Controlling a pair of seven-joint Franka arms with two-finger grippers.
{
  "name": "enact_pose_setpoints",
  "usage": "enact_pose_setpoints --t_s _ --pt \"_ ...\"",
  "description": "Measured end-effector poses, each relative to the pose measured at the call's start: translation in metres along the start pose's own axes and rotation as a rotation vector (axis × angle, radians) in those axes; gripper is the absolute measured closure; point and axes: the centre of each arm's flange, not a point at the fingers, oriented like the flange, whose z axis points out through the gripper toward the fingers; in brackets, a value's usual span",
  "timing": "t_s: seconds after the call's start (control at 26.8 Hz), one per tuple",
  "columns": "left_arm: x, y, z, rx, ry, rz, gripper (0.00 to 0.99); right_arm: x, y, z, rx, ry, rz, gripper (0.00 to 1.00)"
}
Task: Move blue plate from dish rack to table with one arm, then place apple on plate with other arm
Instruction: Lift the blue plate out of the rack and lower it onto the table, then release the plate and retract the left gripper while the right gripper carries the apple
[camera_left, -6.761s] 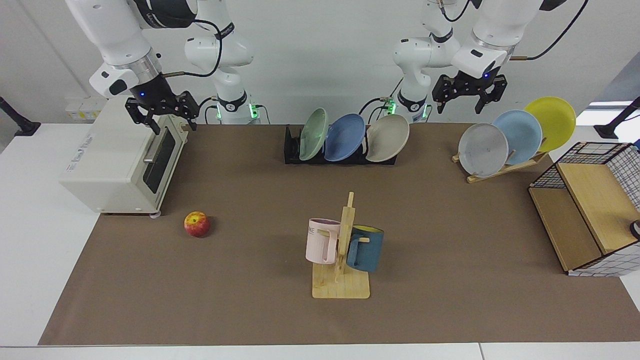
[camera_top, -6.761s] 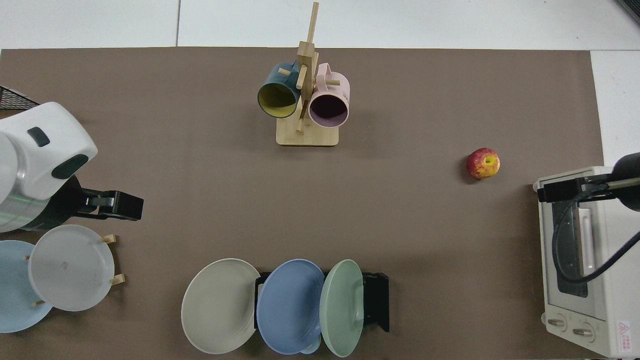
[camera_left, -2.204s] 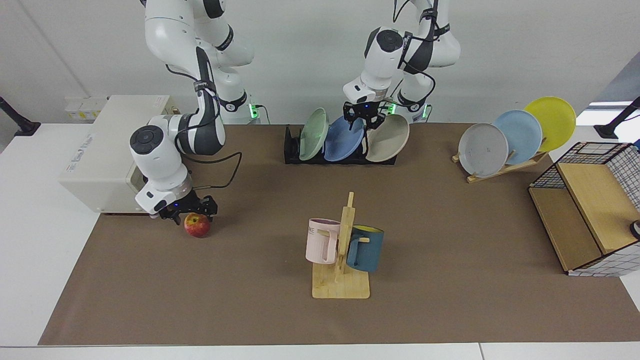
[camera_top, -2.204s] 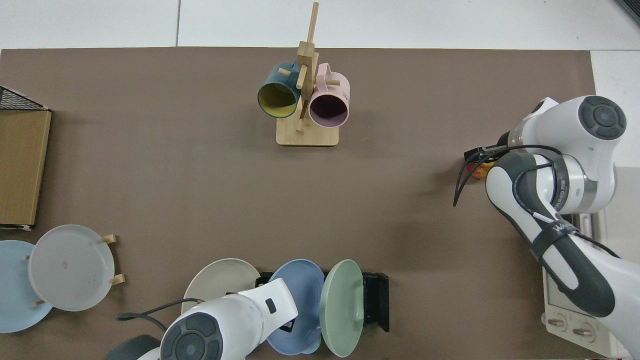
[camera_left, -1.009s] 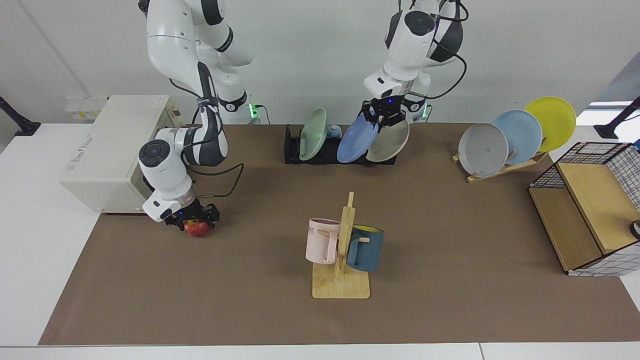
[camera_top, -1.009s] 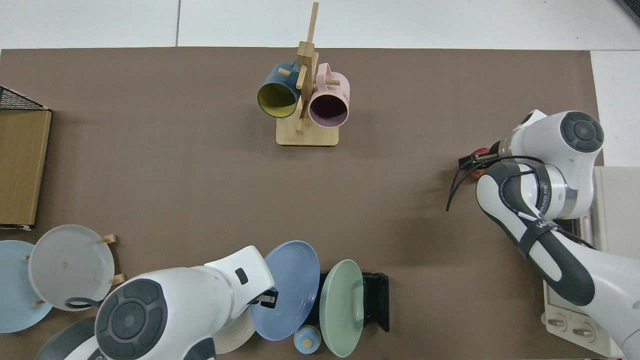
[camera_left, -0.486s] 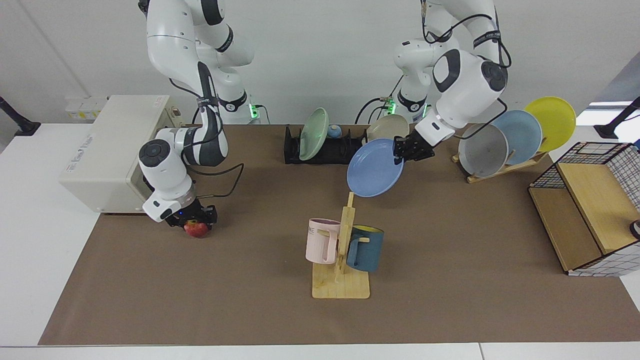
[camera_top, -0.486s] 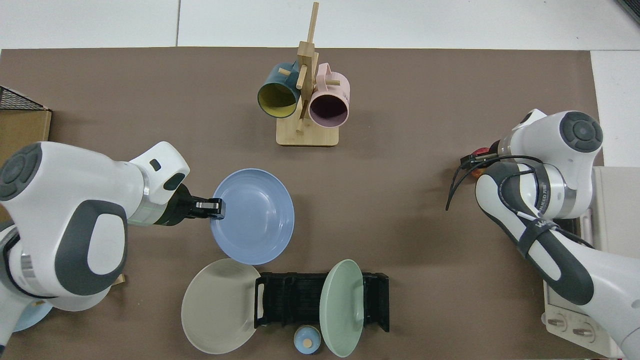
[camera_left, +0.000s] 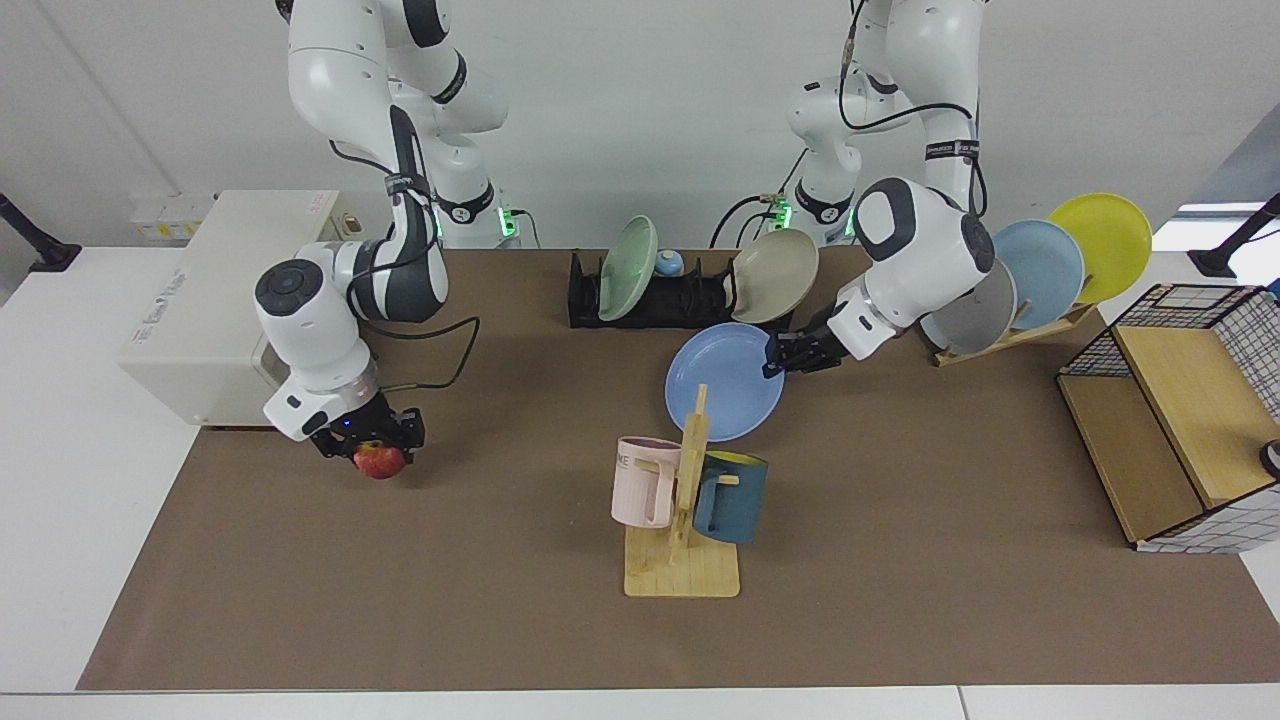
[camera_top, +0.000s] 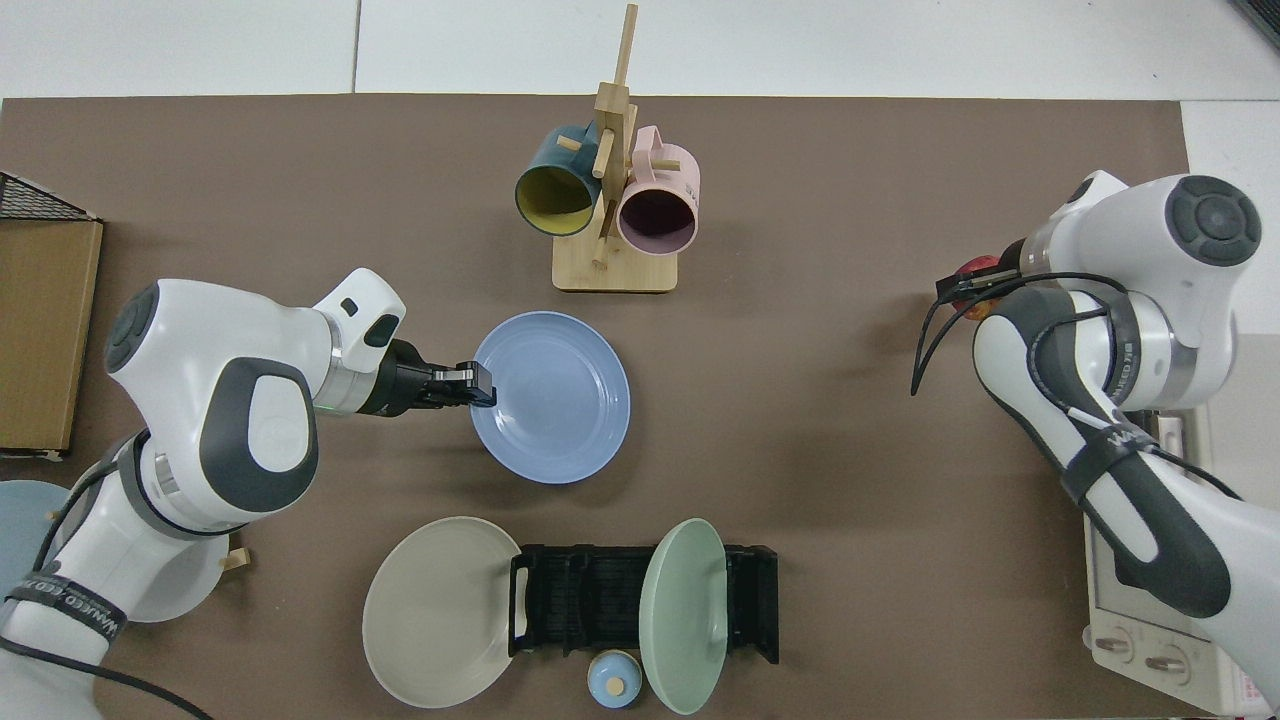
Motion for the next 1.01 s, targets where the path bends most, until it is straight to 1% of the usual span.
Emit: enact_pose_setpoints --t_s 0.22,0.37,0.45,0.49,0.52,0.56,0.64,0.67,0.71,0.75,0.78,0.82,0.86,0.9,0.93,0.97,1.01 --pt "0.0 -0.007 0.039 -0.023 0.009 0.018 0.877 0.005 -0.016 -0.059 0.002 0.031 -0.036 0.28" --pt "-0.001 -0.006 0.05 -0.047 0.013 0.036 0.877 0.002 -0.03 -0.089 0.005 0.045 -0.058 0.28" --pt "-0.001 -0.002 0.053 -0.042 0.025 0.048 0.815 0.0 -0.042 -0.101 0.008 0.05 -0.075 0.28" --pt "-0.002 0.0 0.056 -0.038 0.032 0.052 0.727 0.0 -0.049 -0.104 0.01 0.05 -0.08 0.28" --pt "-0.002 0.003 0.058 -0.035 0.037 0.056 0.678 -0.001 -0.055 -0.106 0.012 0.05 -0.082 0.28" --pt "-0.003 0.005 0.06 -0.032 0.041 0.06 0.652 -0.001 -0.063 -0.108 0.015 0.049 -0.08 0.28" --pt "-0.005 0.008 0.064 -0.03 0.042 0.061 0.551 -0.001 -0.079 -0.109 0.02 0.044 -0.07 0.28" --pt "-0.005 0.009 0.064 -0.029 0.04 0.059 0.445 -0.002 -0.089 -0.11 0.023 0.041 -0.063 0.28" --pt "-0.005 0.01 0.065 -0.029 0.04 0.056 0.423 -0.002 -0.101 -0.11 0.026 0.039 -0.054 0.28" --pt "-0.006 0.011 0.065 -0.029 0.04 0.053 0.317 -0.003 -0.113 -0.11 0.029 0.038 -0.045 0.28" --pt "-0.006 0.011 0.064 -0.03 0.04 0.049 0.264 -0.004 -0.126 -0.111 0.033 0.037 -0.035 0.28" --pt "-0.006 0.013 0.063 -0.029 0.039 0.045 0.238 -0.005 -0.139 -0.111 0.036 0.036 -0.025 0.28" --pt "-0.006 0.014 0.061 -0.028 0.037 0.043 0.137 -0.006 -0.151 -0.112 0.039 0.036 -0.017 0.28" --pt "-0.006 0.016 0.058 -0.022 0.032 0.041 0.084 -0.007 -0.162 -0.113 0.042 0.035 -0.008 0.28" --pt "-0.007 0.019 0.054 -0.01 0.025 0.039 0.057 -0.009 -0.172 -0.113 0.045 0.034 0.001 0.28" --pt "-0.007 0.023 0.049 0.008 0.017 0.037 0.009 -0.011 -0.182 -0.113 0.047 0.032 0.01 0.28" --pt "-0.007 0.028 0.041 0.036 0.008 0.039 0.009 -0.014 -0.192 -0.113 0.049 0.029 0.017 0.28"
